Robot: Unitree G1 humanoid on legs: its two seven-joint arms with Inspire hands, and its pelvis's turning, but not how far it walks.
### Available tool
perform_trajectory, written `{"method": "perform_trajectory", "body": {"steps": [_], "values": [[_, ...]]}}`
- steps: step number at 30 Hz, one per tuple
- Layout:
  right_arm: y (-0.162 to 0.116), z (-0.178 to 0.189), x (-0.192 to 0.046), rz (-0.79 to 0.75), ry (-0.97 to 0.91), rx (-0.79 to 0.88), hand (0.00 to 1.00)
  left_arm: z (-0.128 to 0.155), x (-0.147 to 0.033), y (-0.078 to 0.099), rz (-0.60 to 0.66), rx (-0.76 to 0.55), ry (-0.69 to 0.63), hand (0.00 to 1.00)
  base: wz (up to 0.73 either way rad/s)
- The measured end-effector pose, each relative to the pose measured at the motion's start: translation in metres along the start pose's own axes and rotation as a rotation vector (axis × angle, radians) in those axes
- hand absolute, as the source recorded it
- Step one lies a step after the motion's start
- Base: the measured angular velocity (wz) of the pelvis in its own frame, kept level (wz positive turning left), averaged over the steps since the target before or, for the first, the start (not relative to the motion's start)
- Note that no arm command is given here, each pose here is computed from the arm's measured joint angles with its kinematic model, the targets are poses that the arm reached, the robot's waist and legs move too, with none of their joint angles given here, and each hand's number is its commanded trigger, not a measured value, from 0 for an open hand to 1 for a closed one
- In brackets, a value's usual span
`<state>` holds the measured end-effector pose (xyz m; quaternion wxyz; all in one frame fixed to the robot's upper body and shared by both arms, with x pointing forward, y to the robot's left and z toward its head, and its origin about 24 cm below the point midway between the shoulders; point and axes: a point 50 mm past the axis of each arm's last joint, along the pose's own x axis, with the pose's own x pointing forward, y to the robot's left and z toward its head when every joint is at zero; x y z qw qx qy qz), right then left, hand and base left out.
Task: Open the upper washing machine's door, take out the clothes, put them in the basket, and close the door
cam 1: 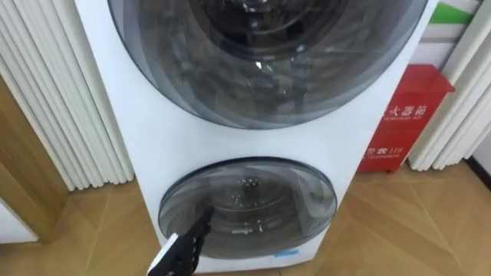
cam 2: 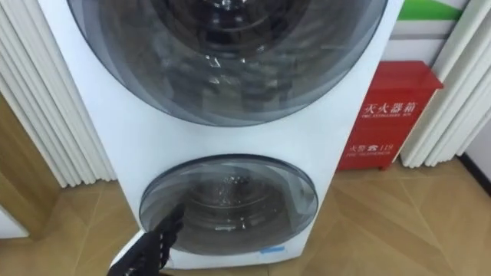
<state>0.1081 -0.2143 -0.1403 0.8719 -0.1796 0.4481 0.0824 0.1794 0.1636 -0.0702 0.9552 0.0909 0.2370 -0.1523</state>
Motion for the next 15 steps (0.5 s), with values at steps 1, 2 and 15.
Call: {"method": "perform_trajectory", "body": {"steps": [1,2,15], "values": [[0.001,-0.002,0.0,0.002,0.009,0.01,0.0,-0.02,-0.003,0.001,0.005,0.023,0.09,0.0,-0.28],[0.003,-0.006,0.0,0.005,0.025,0.028,0.0,-0.042,-0.009,0.002,0.014,0.043,0.187,0.0,-0.28],[0.017,-0.07,-0.017,-0.085,0.305,0.617,0.0,-0.186,-0.145,0.009,0.461,-0.108,0.958,0.0,-0.03]]}}
